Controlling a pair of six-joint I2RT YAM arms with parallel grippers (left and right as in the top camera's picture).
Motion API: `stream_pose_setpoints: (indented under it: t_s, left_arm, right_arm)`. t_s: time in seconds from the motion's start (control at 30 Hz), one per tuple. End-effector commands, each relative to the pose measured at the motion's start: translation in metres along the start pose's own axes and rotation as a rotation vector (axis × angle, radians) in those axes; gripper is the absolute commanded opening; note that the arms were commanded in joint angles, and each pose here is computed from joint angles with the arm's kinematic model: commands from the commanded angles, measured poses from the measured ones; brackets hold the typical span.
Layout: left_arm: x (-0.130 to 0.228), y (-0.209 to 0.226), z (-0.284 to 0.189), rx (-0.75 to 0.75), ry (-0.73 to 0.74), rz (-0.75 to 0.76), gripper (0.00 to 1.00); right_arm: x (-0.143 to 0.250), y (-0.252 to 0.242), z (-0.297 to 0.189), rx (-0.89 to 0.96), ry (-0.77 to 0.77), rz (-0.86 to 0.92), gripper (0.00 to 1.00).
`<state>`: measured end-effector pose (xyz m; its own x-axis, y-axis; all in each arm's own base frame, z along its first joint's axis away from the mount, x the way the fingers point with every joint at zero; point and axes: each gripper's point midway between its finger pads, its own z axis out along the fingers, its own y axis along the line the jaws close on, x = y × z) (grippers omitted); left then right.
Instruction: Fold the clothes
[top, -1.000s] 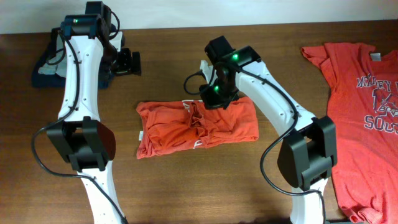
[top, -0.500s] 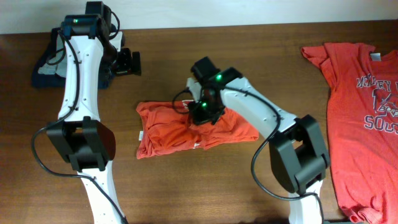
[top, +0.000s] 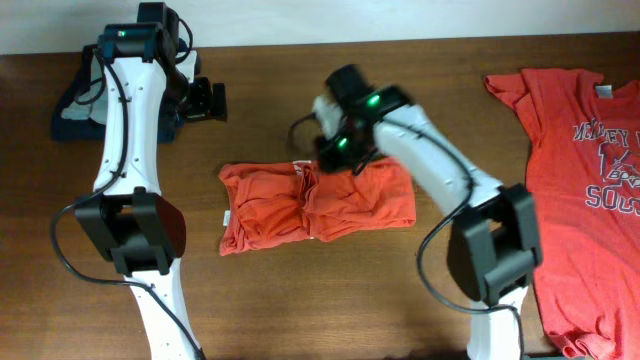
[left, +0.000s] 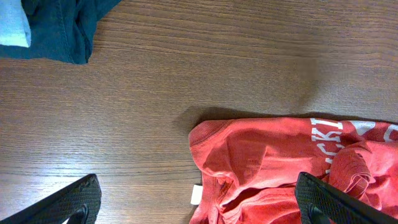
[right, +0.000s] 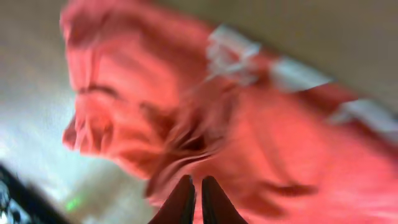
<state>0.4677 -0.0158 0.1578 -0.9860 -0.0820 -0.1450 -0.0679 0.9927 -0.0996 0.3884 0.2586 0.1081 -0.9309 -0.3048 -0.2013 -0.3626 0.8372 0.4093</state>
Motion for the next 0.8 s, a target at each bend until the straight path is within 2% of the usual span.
stream_pose_setpoints:
  t_s: [0.0, 0.17, 0.4, 0.57, 0.67, 0.77]
  left_arm:
    - [0.001, 0.001, -0.003, -0.006, -0.004, 0.003, 0.99]
    - [0.001, 0.001, -0.003, -0.006, -0.004, 0.003, 0.99]
    - [0.001, 0.001, -0.003, -0.006, -0.004, 0.002, 0.99]
    - [0.001, 0.001, -0.003, -0.006, -0.004, 0.003, 0.99]
    - [0.001, 0.001, -0.003, -0.006, -0.004, 0.002, 0.99]
    - [0.001, 0.001, -0.003, -0.006, -0.004, 0.002, 0.99]
  right_arm:
    - [-0.011, -0.019, -0.022, 0.004, -0.051, 0.035, 0.11]
    - [-0.011, -0.023, -0.008, 0.002, -0.057, 0.028, 0.11]
    - [-0.006, -0.001, 0.038, -0.01, -0.018, -0.043, 0.14]
    - [0.0, 0.001, 0.066, 0.06, 0.011, -0.085, 0.15]
    - [-0.004, 0.008, 0.07, 0.047, -0.005, -0.104, 0.15]
    - [-0.013, 0.012, 0.051, 0.045, -0.039, -0.118, 0.15]
